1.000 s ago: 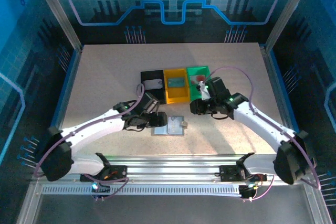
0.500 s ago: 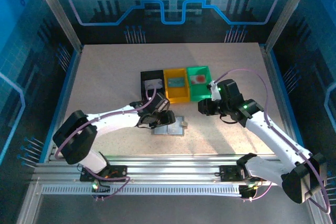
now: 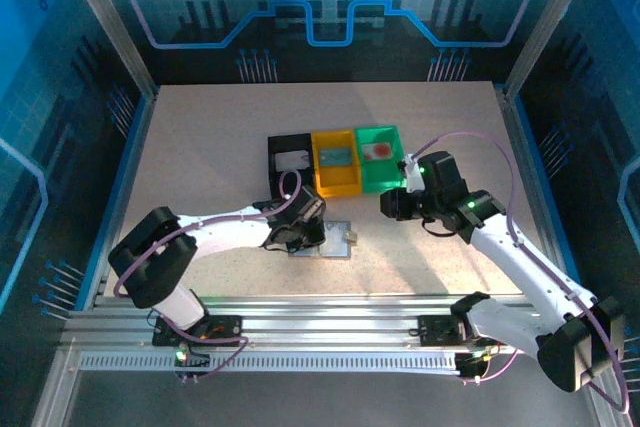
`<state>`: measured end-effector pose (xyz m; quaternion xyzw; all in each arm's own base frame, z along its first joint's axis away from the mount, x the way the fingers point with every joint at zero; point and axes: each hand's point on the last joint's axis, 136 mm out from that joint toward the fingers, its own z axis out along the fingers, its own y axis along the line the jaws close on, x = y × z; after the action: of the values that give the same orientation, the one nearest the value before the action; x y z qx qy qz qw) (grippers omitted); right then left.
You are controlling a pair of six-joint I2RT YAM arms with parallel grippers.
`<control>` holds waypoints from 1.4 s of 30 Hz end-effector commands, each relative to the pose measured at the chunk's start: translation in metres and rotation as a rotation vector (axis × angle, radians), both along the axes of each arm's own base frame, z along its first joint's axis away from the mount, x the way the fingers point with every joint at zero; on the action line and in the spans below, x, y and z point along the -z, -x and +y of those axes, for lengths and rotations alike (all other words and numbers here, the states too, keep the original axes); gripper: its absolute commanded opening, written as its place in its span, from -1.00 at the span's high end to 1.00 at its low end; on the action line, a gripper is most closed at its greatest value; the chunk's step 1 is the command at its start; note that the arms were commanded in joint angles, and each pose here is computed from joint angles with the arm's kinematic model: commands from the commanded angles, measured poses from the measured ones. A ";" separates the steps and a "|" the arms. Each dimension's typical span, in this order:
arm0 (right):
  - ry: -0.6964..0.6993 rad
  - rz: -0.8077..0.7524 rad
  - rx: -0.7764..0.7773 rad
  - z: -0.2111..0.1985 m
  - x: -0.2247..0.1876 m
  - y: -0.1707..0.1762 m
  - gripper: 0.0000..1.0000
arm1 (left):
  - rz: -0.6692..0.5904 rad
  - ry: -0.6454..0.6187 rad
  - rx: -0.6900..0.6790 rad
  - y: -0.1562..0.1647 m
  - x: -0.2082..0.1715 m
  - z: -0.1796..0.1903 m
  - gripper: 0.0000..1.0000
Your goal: Take the credit cards out of the card holder
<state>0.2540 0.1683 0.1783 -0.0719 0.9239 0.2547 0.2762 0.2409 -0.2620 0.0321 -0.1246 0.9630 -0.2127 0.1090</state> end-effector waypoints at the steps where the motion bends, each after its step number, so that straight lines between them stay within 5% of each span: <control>1: 0.001 0.008 -0.009 -0.004 0.000 0.005 0.40 | 0.019 -0.029 -0.007 0.006 0.010 0.006 0.87; 8: -0.022 0.037 -0.022 0.001 0.008 0.008 0.39 | -0.009 -0.080 -0.005 0.002 0.005 0.013 0.64; 42: -0.133 0.291 -0.082 0.095 0.117 0.018 0.97 | -0.105 0.018 0.006 -0.019 -0.016 -0.009 0.67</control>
<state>0.2341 0.2566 0.0649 -0.0617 0.9347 0.3251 0.1299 0.2535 -0.2635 0.0360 -0.1240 0.9577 -0.2167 0.1431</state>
